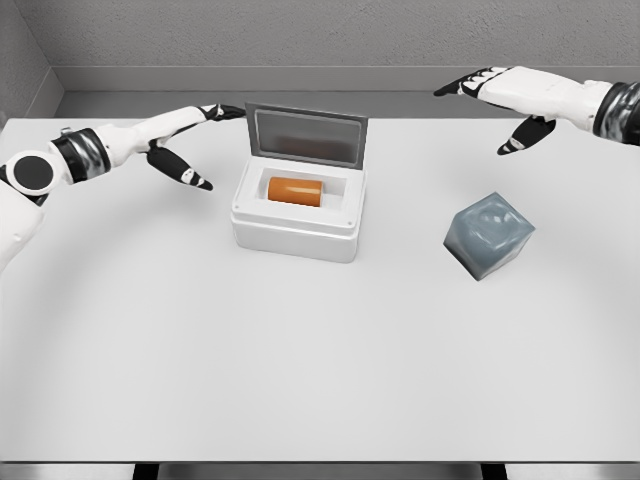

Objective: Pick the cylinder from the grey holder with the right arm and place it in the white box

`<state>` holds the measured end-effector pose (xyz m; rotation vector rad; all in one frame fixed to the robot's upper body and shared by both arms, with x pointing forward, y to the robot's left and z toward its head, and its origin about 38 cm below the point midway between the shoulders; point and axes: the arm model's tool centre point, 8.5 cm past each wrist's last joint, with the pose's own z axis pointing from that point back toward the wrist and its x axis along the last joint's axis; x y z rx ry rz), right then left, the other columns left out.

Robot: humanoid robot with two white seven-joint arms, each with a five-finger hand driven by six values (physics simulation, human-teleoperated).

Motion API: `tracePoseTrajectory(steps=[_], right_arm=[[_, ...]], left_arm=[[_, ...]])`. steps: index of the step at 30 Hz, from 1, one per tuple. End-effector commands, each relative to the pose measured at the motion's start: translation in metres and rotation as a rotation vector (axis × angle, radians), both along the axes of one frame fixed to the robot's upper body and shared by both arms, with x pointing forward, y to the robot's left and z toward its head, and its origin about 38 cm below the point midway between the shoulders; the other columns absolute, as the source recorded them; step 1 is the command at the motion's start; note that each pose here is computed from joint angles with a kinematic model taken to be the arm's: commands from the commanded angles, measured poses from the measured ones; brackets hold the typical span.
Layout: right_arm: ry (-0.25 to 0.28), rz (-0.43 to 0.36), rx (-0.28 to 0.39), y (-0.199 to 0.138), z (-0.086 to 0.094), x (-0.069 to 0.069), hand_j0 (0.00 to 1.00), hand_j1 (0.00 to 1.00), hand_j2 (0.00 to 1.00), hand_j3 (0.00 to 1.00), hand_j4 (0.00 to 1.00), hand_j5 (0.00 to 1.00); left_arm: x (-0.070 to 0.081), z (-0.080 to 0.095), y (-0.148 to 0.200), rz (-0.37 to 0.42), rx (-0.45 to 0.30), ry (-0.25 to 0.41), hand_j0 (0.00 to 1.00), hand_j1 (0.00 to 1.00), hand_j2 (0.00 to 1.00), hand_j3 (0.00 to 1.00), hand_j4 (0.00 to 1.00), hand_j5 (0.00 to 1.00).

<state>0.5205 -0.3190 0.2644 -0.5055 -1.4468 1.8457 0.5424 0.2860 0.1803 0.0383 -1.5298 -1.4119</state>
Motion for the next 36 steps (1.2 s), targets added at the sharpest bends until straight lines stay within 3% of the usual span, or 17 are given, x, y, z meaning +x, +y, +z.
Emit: tracePoseTrajectory(steps=[1,9,13,18,26,29,33,36], right_arm=[[0.000,-0.003,0.007,-0.001,0.001,0.000,1.00,1.00,1.00,1.00,1.00,1.00],[-0.003,-0.003,0.004,-0.001,0.003,0.000,1.00,1.00,1.00,1.00,1.00,1.00],[-0.001,-0.003,0.004,-0.001,0.002,0.000,1.00,1.00,1.00,1.00,1.00,1.00],[0.002,0.003,0.001,0.002,0.000,0.000,1.00,1.00,1.00,1.00,1.00,1.00],[-0.005,0.004,-0.003,0.002,0.004,0.001,1.00,1.00,1.00,1.00,1.00,1.00],[-0.005,0.005,-0.002,0.002,0.004,0.001,1.00,1.00,1.00,1.00,1.00,1.00],[-0.009,0.007,-0.004,0.002,0.006,0.001,1.00,1.00,1.00,1.00,1.00,1.00],[-0.007,0.007,-0.004,0.002,0.005,0.001,1.00,1.00,1.00,1.00,1.00,1.00]], left_arm=[[0.000,0.002,0.001,0.004,-0.009,-0.002,1.00,1.00,1.00,1.00,1.00,1.00],[-0.001,0.022,-0.023,-0.075,-0.014,-0.056,1.00,1.00,1.00,1.00,1.00,1.00],[-0.001,0.024,-0.026,-0.084,-0.012,-0.061,1.00,1.00,1.00,1.00,1.00,1.00],[-0.006,0.029,-0.019,-0.094,-0.002,-0.077,1.00,1.00,1.00,1.00,1.00,1.00],[-0.007,0.041,0.012,-0.044,0.018,-0.094,1.00,1.00,1.00,1.00,1.00,1.00],[-0.008,0.042,0.019,-0.035,0.031,-0.095,1.00,1.00,1.00,1.00,1.00,1.00],[-0.015,0.020,0.024,-0.026,0.040,-0.053,1.00,1.00,1.00,1.00,1.00,1.00],[-0.017,0.020,0.031,-0.017,0.046,-0.051,1.00,1.00,1.00,1.00,1.00,1.00]])
